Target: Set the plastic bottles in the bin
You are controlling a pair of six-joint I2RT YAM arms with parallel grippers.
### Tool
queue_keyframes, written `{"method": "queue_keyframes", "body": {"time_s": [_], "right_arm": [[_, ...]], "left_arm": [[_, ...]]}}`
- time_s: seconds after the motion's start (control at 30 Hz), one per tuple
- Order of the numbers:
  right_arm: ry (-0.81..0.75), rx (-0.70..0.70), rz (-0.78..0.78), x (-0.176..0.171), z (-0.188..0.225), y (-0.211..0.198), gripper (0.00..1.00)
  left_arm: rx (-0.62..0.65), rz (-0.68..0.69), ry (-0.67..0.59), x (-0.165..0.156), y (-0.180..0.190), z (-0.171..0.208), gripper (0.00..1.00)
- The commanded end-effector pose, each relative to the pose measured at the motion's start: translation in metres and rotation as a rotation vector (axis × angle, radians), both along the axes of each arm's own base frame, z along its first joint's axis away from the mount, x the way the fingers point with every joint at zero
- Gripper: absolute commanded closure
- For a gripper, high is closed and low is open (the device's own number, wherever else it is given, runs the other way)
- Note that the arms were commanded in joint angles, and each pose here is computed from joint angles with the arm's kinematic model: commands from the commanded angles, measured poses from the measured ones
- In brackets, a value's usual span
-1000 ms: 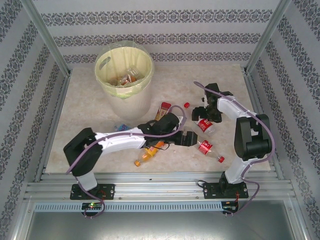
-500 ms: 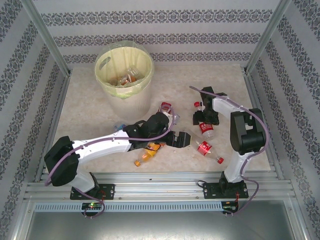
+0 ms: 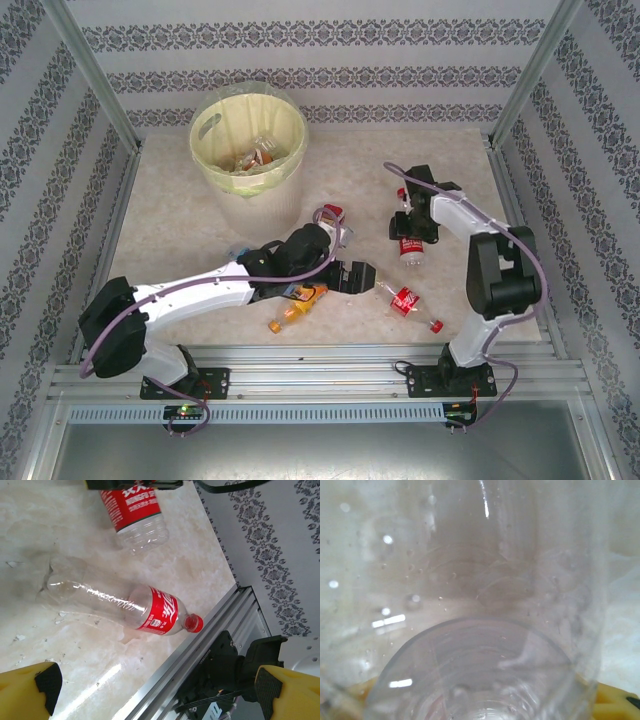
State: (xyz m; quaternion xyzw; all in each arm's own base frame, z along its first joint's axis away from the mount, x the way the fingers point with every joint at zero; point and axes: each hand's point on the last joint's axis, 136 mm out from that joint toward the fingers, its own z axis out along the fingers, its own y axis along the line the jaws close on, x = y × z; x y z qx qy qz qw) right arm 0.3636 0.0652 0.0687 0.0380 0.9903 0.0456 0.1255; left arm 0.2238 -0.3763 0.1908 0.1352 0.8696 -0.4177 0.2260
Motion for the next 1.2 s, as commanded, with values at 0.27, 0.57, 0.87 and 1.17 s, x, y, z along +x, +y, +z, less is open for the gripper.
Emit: {"method": "queue_keyframes", "body": {"time_s": [0.27,0.57,0.87,1.17], "right_arm": [[-0.234,0.419,0.092,-0.027,0.096,0.061,0.45],[-0.282,0.717,0.292,-0.080,0.145,0.127,0.45],[-0.254,0.846,0.466,-0.128,0.169,0.172,0.44],[-0.202,0.856,0.563,-0.157,0.166,0.194,0.43]], "left_arm": [[-0.157,0.040,-0.029,0.017,0.022,0.043,0.00],[-0.230,0.103,-0.097,0.038,0.061,0.082,0.00],[-0.297,0.111,-0.150,0.052,0.072,0.107,0.00],[-0.360,0.125,-0.170,0.065,0.073,0.128,0.02]]}}
